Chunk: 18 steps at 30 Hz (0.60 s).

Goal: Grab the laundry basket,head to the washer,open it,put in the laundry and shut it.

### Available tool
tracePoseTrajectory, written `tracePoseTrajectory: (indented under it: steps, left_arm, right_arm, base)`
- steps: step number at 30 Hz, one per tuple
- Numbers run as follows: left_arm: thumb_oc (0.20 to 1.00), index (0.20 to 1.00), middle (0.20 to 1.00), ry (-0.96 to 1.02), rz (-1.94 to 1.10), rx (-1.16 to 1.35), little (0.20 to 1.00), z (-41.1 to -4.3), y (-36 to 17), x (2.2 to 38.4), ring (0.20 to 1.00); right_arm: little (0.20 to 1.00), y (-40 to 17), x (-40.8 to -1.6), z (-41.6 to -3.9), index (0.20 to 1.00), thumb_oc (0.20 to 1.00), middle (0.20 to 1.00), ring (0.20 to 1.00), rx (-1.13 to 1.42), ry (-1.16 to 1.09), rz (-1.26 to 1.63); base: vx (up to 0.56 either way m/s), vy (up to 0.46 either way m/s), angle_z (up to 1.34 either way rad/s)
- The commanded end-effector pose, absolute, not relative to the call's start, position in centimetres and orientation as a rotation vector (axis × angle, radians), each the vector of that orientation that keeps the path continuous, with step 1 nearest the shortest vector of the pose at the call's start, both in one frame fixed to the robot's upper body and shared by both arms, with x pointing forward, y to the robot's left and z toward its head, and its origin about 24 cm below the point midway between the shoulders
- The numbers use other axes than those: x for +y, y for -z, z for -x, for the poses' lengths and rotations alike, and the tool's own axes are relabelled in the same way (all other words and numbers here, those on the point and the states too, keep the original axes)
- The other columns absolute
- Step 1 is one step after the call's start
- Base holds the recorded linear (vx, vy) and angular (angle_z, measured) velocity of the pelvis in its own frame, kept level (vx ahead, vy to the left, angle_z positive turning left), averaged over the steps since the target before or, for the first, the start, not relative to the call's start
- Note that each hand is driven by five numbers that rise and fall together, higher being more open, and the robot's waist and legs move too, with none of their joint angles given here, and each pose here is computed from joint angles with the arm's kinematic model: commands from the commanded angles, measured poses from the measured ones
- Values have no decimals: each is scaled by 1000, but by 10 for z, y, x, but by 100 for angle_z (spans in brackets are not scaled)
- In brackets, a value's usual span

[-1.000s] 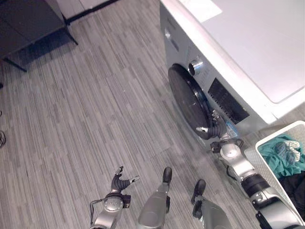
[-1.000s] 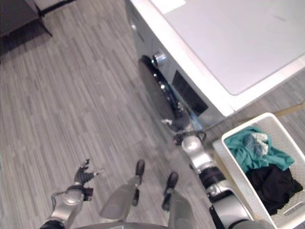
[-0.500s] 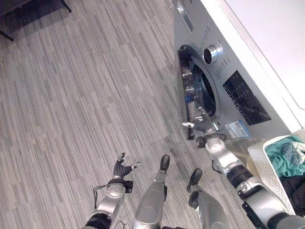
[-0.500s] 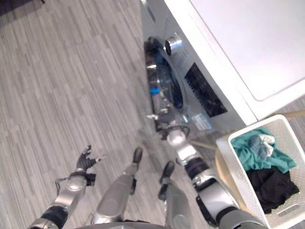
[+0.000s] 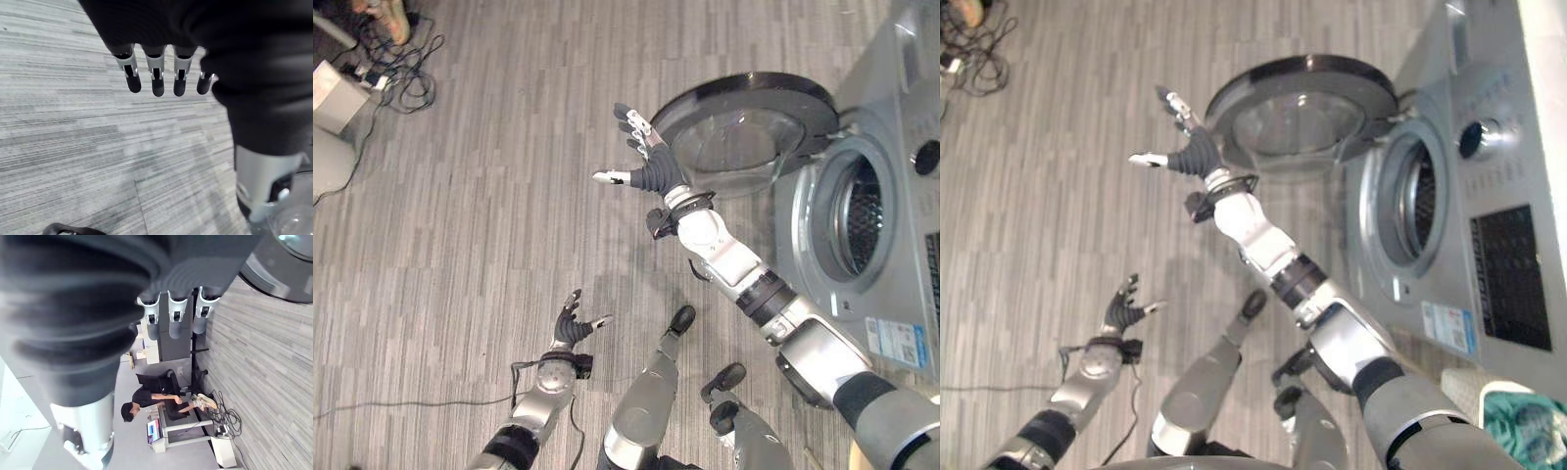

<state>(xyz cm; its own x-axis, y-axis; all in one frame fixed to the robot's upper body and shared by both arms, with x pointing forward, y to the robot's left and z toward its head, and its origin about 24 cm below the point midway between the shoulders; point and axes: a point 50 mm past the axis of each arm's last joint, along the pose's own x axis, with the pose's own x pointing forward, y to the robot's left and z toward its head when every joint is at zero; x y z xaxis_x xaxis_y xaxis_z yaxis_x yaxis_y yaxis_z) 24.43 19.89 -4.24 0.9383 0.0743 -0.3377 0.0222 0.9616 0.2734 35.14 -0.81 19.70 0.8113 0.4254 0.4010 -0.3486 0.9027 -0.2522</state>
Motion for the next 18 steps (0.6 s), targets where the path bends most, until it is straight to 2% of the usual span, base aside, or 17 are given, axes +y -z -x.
tracePoseTrajectory:
  steps: [1, 7, 8, 12, 16, 18]
  left_arm:
    - [1000, 1000, 1000, -29, -313, 300, 1000, -257, 32, 200, 1000]
    - [1000, 1000, 1000, -43, -333, 269, 1000, -264, 26, 197, 1000]
    - [1000, 1000, 1000, -45, -354, 210, 1000, -277, 12, 193, 1000]
    - [1000, 1000, 1000, -46, -422, 95, 1000, -299, -16, 189, 1000]
    - [1000, 1000, 1000, -95, -500, 15, 1000, -318, -41, 198, 1000]
    - [1000, 1000, 1000, -186, -578, -12, 1000, -337, -63, 219, 1000]
  right_arm:
    - [1000, -177, -23, -340, 1000, 1000, 1000, 1000, -458, -427, 175]
    - [1000, -138, -58, -320, 1000, 1000, 1000, 1000, -420, -435, 368]
    - [1000, -122, -76, -309, 1000, 1000, 1000, 1000, -396, -414, 409]
    - [1000, -95, -107, -293, 1000, 1000, 1000, 1000, -328, -374, 495]
    - [1000, -84, -129, -289, 1000, 1000, 1000, 1000, -283, -325, 553]
    - [1000, -82, -143, -287, 1000, 1000, 1000, 1000, -264, -294, 551]
  base:
    - [12, -8, -5]
    - [-56, 83, -43]
    - [-28, 88, -50]
    - [-40, 72, -70]
    - [-49, 72, -56]
    - [-55, 79, -75]
